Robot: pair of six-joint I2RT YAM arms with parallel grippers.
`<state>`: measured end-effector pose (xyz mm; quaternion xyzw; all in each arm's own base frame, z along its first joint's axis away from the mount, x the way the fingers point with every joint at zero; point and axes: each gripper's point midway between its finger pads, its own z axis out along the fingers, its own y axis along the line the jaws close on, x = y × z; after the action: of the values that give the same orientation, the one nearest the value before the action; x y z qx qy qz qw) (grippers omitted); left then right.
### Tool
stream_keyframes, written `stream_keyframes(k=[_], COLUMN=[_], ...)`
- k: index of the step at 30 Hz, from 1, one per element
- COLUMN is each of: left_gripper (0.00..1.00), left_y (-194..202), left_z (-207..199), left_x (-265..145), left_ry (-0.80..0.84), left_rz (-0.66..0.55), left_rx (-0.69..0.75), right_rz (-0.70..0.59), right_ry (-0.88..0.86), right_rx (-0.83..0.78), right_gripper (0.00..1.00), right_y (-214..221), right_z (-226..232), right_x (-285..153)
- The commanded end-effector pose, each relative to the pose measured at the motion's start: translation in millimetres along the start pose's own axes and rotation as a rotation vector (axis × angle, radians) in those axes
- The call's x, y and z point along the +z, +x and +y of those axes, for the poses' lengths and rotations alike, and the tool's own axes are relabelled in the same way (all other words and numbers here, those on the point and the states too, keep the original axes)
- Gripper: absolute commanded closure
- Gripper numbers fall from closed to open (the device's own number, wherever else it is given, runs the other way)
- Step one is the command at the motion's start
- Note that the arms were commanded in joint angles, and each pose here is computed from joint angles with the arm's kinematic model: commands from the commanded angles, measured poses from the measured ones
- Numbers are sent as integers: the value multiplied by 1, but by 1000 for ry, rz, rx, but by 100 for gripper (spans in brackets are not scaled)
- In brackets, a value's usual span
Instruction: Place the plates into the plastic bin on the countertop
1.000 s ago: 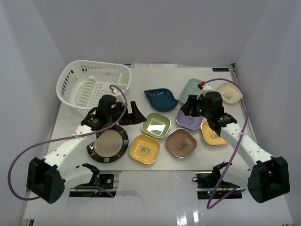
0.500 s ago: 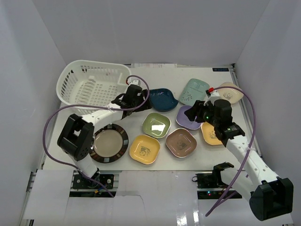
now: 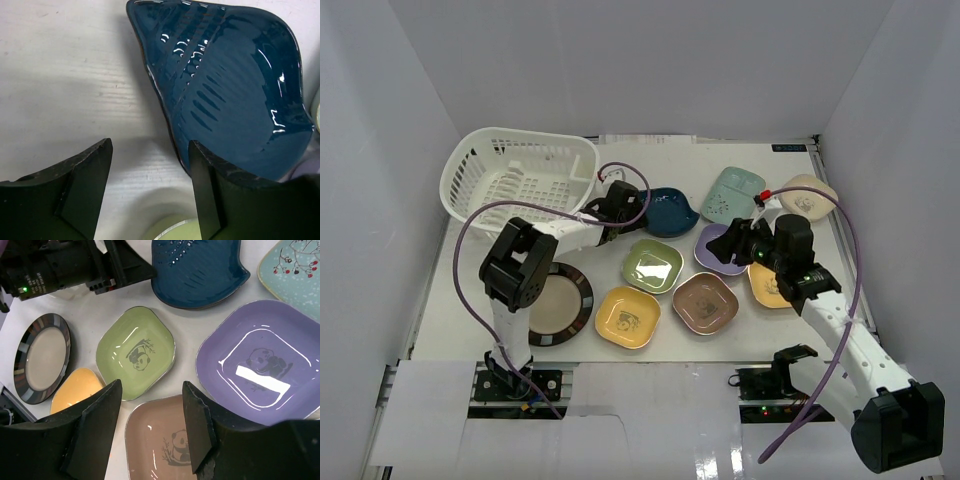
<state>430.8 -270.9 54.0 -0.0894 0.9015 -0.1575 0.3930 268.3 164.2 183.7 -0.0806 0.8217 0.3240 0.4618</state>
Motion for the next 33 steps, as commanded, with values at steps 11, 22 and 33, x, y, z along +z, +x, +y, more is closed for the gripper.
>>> stream_keyframes(k=[11, 22, 33], left_gripper=[84, 100, 100], left_y=[-16, -120, -261], left_z=[-28, -77, -73], left_x=[28, -50, -208], left_ry=[70, 236, 387], left_rz=[-66, -324, -607], left_rx=[-82, -125, -135], right_rz=[-11, -38, -121], right_ry=[-12, 24, -25], right_rx=[9, 27, 8], right_gripper=[42, 32, 32], right_y=[2, -4, -34], right_z=[-2, -9, 12], right_x=[5, 11, -5])
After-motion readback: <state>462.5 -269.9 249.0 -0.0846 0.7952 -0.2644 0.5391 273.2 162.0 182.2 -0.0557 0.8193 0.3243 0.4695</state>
